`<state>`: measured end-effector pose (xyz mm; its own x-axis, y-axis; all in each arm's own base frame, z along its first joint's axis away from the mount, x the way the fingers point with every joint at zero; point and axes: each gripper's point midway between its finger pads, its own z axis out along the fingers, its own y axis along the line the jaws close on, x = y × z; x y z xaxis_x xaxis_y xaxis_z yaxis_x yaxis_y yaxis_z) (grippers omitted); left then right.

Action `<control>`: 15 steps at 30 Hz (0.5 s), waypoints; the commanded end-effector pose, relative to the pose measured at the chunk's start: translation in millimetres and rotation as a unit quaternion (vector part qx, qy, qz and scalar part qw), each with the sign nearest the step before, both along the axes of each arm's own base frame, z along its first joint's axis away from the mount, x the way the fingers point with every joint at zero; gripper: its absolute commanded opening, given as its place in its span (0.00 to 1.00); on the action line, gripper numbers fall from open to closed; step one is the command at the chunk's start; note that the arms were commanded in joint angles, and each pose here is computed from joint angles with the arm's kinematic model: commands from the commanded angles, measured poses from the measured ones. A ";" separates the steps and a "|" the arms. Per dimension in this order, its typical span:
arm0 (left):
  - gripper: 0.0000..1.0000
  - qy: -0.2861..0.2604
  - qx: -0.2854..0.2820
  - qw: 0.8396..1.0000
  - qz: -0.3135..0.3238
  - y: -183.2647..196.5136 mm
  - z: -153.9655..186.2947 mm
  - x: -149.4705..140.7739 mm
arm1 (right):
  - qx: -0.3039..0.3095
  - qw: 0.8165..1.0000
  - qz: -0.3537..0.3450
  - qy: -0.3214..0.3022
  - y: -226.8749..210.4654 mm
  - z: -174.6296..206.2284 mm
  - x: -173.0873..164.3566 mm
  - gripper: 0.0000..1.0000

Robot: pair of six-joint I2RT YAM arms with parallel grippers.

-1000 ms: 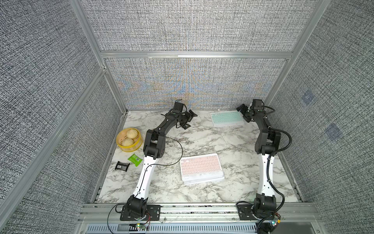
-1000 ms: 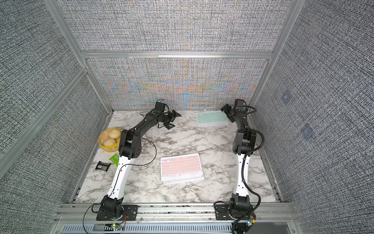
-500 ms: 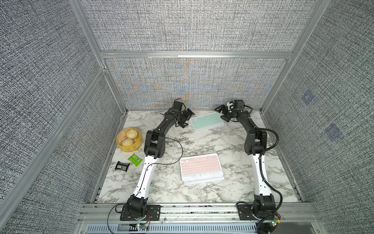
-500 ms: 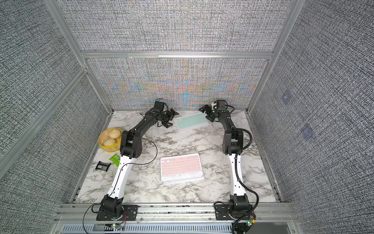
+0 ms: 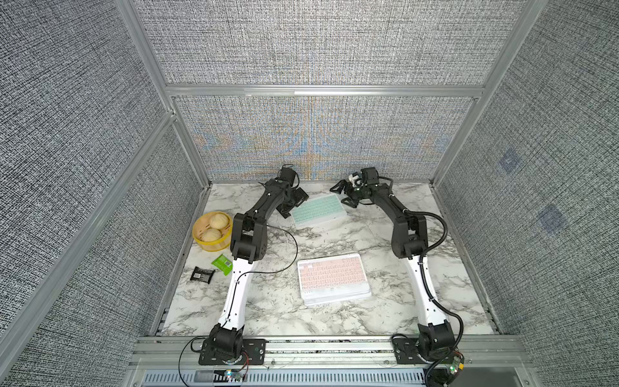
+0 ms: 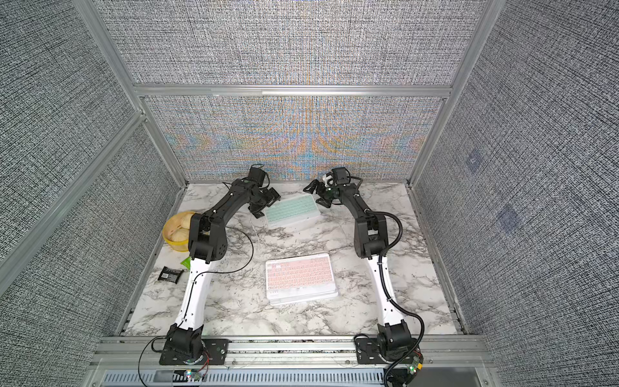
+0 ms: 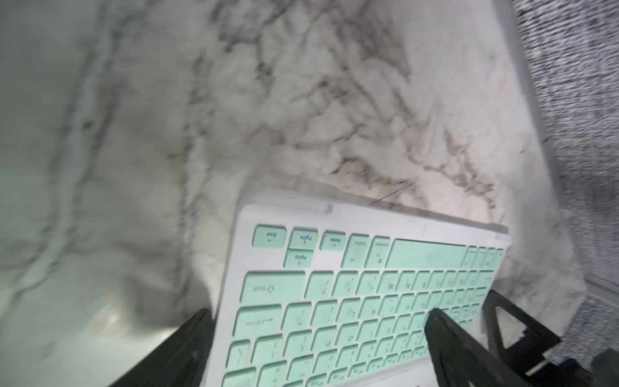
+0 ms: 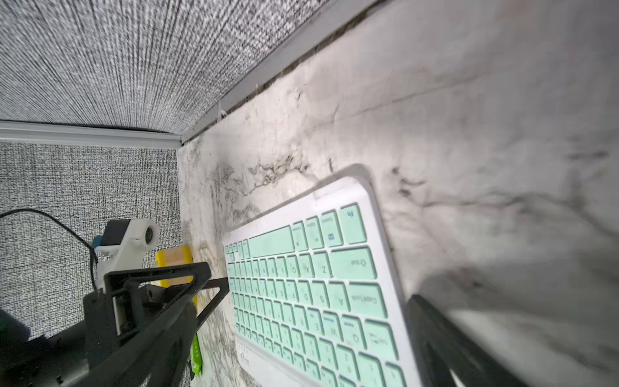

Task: Stack the numeric keypads
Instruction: Move the numeric keypad to the center of the board.

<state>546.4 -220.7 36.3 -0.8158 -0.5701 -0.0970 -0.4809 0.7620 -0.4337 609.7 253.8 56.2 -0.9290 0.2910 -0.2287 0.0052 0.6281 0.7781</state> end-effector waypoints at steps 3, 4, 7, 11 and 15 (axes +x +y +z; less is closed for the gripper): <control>0.99 0.019 -0.007 0.997 -0.073 -6.1 0.2 -31.3 | -0.051 0.990 0.043 0.126 30.3 -32.1 -82.3 0.99; 0.99 0.016 -0.019 0.996 -0.089 -10.2 0.1 -35.3 | -0.060 0.989 0.047 0.128 33.4 -32.6 -91.2 0.99; 0.99 0.001 -0.069 0.988 -0.135 -26.1 5.8 -48.2 | -0.077 0.985 0.045 0.145 33.9 -33.0 -113.2 0.99; 0.99 -0.010 -0.054 0.981 -0.185 -18.8 17.2 -71.4 | -0.122 0.982 0.011 0.144 17.1 -33.5 -133.1 0.99; 0.99 0.003 0.013 0.981 -0.193 11.7 24.5 -93.4 | -0.172 0.976 -0.025 0.132 -7.6 -30.1 -145.1 0.99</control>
